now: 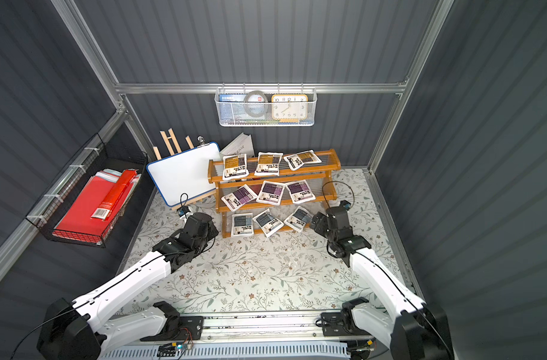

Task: Place the bagged coffee beans on the shelf by color
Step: Place the bagged coffee beans on the shelf, then reset both arms

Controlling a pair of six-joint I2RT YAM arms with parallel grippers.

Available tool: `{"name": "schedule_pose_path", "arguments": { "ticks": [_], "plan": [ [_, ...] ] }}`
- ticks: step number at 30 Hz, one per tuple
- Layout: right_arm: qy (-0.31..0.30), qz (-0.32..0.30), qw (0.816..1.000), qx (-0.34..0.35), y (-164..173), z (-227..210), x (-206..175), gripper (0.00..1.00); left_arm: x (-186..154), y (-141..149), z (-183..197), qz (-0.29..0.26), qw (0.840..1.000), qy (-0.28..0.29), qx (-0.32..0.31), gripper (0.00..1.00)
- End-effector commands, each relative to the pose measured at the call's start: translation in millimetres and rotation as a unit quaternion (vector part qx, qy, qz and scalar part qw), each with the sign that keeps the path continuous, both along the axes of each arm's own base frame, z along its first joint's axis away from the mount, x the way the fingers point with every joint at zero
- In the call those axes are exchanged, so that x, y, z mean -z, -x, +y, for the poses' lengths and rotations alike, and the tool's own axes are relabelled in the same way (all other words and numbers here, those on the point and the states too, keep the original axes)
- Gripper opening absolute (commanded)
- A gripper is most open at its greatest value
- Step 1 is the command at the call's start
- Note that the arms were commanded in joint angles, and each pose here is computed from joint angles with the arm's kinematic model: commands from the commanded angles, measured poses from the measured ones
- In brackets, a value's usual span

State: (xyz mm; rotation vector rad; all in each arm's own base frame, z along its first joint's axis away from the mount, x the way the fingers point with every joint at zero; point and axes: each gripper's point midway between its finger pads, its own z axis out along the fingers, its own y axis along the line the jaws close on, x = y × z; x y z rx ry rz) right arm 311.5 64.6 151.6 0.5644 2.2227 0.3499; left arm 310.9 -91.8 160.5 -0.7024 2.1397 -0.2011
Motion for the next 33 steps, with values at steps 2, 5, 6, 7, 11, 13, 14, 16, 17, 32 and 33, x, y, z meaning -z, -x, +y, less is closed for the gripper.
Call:
{"name": "schedule_pose_path", "arguments": {
  "ticks": [2,5,6,7,11,13,14,16,17,32,33],
  "plan": [
    [0.065,0.099,0.987,0.109,41.5,-72.4,34.0,0.89,20.6,11.3,45.1,0.067,0.987,-0.13,-0.061,0.4],
    [0.058,0.099,0.979,0.169,39.2,-107.2,36.4,0.89,27.1,6.6,62.2,0.081,0.977,-0.174,-0.097,0.46],
    [0.055,0.089,0.977,0.186,34.5,-116.5,36.2,0.89,27.0,3.9,69.2,0.079,0.973,-0.186,-0.112,0.49],
    [0.052,0.079,0.975,0.203,29.6,-126.3,36.5,0.89,26.1,1.4,78.0,0.075,0.969,-0.197,-0.129,0.55],
    [0.069,0.009,0.97,0.234,1.8,-147.1,24.9,0.9,10.8,-1.0,121.0,0.041,0.948,-0.233,-0.211,0.99],
    [0.088,-0.02,0.968,0.236,-9.7,-153.1,21.6,0.89,-3.0,3.5,142.8,0.002,0.933,-0.256,-0.254,1.0],
    [0.095,-0.035,0.966,0.238,-15.1,-155.9,18.9,0.9,-10.8,6.2,150.4,-0.019,0.925,-0.264,-0.273,0.99],
    [0.116,-0.052,0.966,0.225,-24.0,-157.5,20.8,0.89,-17.6,11.7,160.9,-0.053,0.913,-0.286,-0.288,0.99],
    [0.127,-0.062,0.967,0.213,-27.4,-156.2,23.1,0.9,-18.5,12.7,163.1,-0.061,0.909,-0.299,-0.284,0.99],
    [0.207,-0.22,0.953,-0.008,-83.8,-85.3,26.6,0.99,37.0,-59.0,167.8,-0.126,0.932,-0.28,-0.191,0.99],
    [0.218,-0.253,0.942,-0.038,-80.4,-69.8,21.9,0.99,35.9,-66.6,166.9,-0.135,0.934,-0.278,-0.181,0.99]
  ]
}}
